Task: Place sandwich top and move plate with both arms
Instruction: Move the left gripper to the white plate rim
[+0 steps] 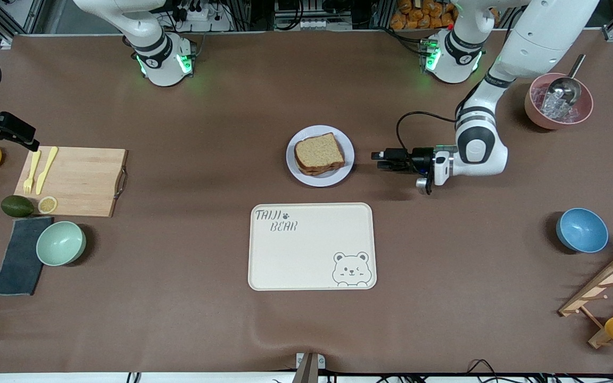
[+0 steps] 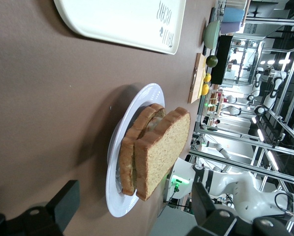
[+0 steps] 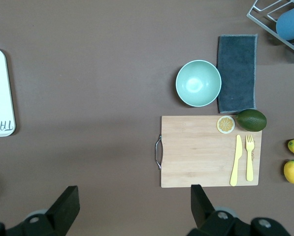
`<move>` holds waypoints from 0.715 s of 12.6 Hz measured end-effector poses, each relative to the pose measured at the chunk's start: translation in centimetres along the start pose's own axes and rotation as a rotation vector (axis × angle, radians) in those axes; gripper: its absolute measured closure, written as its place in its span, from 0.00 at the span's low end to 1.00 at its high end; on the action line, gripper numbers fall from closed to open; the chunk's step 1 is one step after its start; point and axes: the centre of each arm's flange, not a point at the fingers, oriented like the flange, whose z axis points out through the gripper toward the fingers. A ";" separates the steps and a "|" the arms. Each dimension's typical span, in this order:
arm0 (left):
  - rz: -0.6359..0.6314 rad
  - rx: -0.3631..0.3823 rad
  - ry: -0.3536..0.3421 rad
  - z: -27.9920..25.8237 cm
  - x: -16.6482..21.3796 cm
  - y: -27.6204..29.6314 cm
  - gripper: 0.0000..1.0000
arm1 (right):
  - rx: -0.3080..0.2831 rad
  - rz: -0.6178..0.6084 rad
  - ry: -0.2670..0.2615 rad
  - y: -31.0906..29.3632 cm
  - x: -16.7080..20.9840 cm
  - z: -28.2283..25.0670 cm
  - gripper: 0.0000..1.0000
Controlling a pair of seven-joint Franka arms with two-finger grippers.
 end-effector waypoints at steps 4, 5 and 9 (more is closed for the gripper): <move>0.047 -0.016 -0.002 1.1 -0.6 -2.0 0.00 | 0.000 0.000 0.000 0.0 0.0 0.0 0.00; 0.049 -0.027 -0.001 1.8 -0.7 -2.3 0.00 | 0.000 0.000 0.000 0.0 0.0 0.0 0.00; 0.061 -0.057 -0.005 3.5 -0.5 -1.7 0.00 | 0.000 0.000 0.000 0.0 0.0 0.0 0.00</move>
